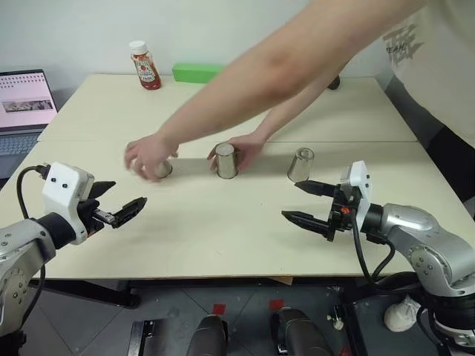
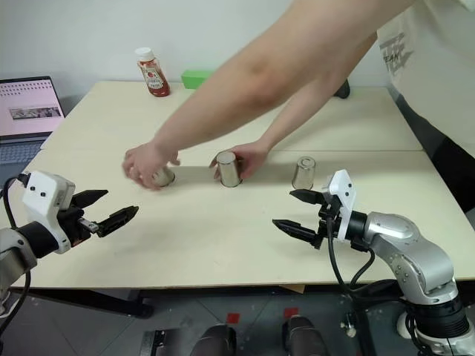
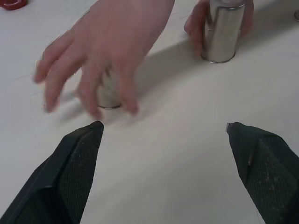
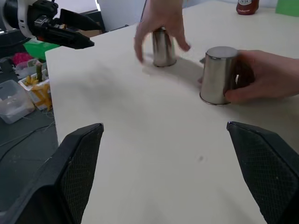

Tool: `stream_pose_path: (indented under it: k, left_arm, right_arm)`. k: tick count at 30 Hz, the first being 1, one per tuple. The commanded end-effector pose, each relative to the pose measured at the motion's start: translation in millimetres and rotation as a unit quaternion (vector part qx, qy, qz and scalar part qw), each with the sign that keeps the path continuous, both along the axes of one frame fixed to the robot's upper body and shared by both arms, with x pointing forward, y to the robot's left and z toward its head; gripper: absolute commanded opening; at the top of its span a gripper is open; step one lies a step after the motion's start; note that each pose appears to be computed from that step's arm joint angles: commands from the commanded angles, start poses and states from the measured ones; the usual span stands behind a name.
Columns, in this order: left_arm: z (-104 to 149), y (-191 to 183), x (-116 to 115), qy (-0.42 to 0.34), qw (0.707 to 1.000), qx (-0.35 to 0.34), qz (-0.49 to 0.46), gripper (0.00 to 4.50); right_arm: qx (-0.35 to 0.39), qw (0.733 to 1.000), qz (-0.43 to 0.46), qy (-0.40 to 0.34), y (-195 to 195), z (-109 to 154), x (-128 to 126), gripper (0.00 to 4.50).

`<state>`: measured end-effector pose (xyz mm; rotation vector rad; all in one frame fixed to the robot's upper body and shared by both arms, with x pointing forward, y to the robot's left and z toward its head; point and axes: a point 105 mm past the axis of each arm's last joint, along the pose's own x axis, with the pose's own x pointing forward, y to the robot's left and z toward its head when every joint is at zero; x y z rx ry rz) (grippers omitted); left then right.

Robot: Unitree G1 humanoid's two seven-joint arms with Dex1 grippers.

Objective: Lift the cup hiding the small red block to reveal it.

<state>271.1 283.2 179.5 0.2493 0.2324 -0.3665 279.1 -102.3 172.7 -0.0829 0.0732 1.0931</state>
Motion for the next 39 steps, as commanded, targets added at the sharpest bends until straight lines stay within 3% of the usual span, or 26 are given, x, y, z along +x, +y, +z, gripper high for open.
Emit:
stream_pose_path:
  k: [1,12,20,28,39]
  left_arm:
    - [6.1,-6.4,-1.6,-0.009,1.0,0.003,-0.02,4.46]
    - [4.3,-26.9,-18.2,0.018,0.994,0.003,-0.106,4.46]
    - [5.4,-27.0,-14.2,0.024,0.991,0.024,-0.132,4.46]
    - [5.9,-35.0,-5.7,0.015,0.988,0.031,-0.149,4.46]
    - [5.4,-36.1,-6.6,0.016,0.988,0.038,-0.151,4.46]
  right_arm:
    - [0.007,1.0,-0.001,-0.025,4.6,13.3,-0.9,4.5]
    - [0.026,0.999,-0.008,-0.033,30.4,14.3,12.2,4.5]
    - [-0.002,0.999,-0.024,-0.041,82.6,13.1,50.9,4.5]
    - [-0.027,0.99,-0.13,-0.055,114.6,16.2,125.0,4.5]
    - [-0.026,0.992,-0.125,-0.021,142.1,8.2,150.6,4.5]
